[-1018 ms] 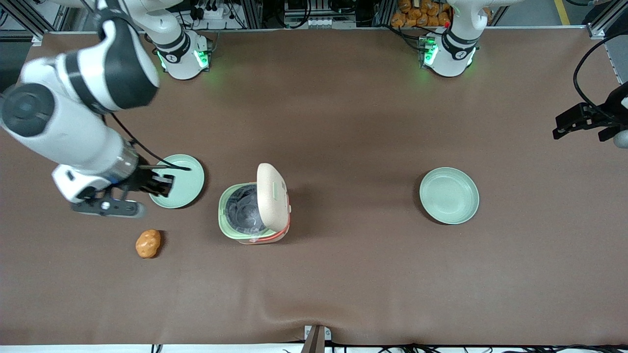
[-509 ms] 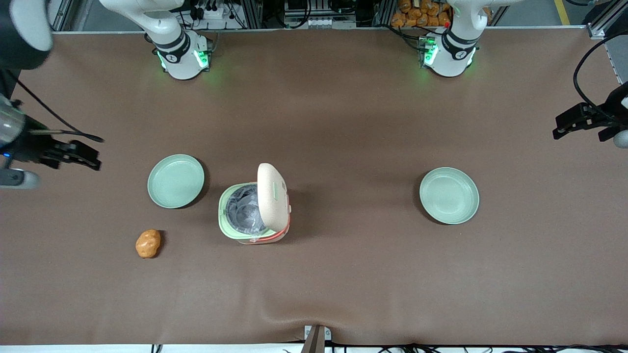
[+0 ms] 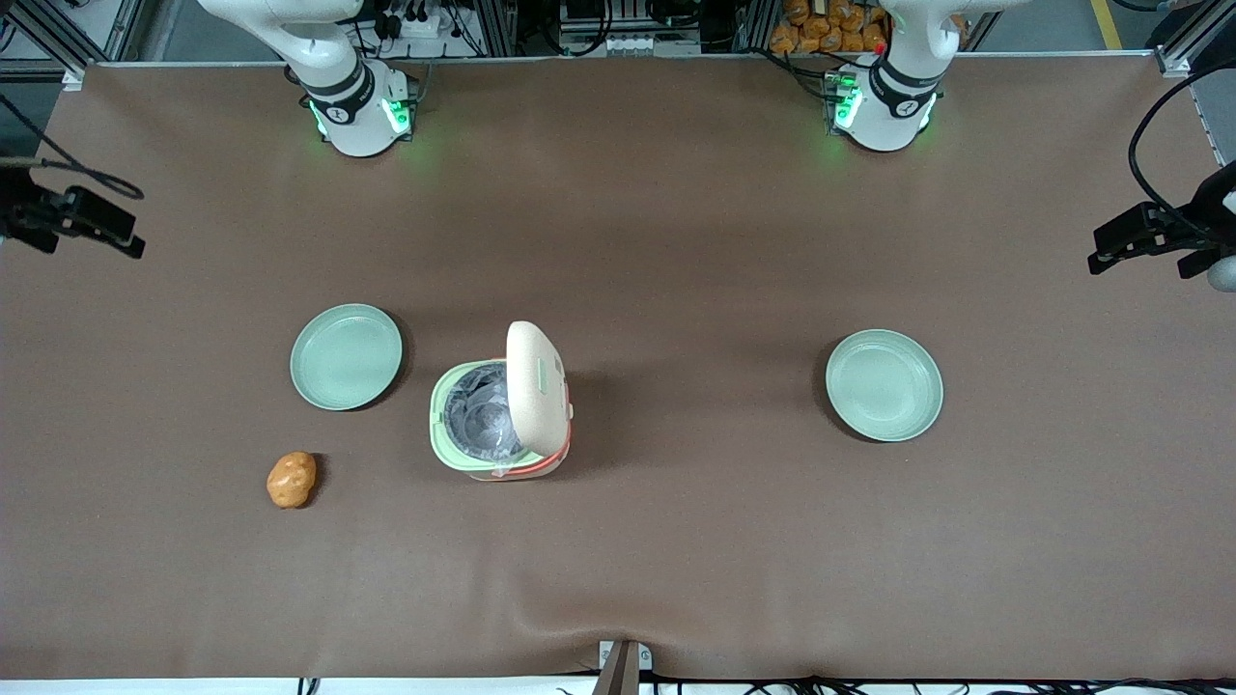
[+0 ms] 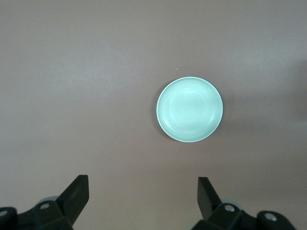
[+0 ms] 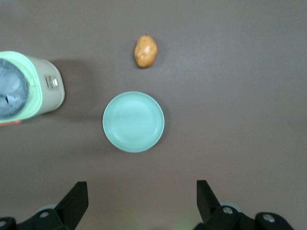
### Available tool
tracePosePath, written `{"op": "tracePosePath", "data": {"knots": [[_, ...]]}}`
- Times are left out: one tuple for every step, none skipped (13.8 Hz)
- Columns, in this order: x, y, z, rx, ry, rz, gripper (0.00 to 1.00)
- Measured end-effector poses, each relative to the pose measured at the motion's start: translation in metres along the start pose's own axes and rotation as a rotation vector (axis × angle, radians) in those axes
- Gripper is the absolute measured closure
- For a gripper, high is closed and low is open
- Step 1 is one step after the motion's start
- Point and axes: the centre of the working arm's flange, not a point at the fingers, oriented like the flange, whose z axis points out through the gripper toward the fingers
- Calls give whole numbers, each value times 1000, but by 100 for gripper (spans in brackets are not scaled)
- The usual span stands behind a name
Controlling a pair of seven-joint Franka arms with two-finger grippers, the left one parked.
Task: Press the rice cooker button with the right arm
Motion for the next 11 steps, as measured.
{"op": "tracePosePath", "data": {"knots": [[-9,0,2,0,-4,-2,0],[-17,-1,5,0,-4,-6,0],[-25,-1,7,0,-3,-17,0],[-31,-1,8,0,-4,-27,0],[-38,-1,9,0,-4,-35,0],[-44,-1,11,0,-5,-42,0],[-50,-2,14,-1,-3,-48,0],[-55,-5,18,-1,3,-53,0],[-60,-7,23,-2,9,-59,0],[-63,-9,26,-2,15,-63,0],[-65,-10,25,-2,26,-65,0]]}}
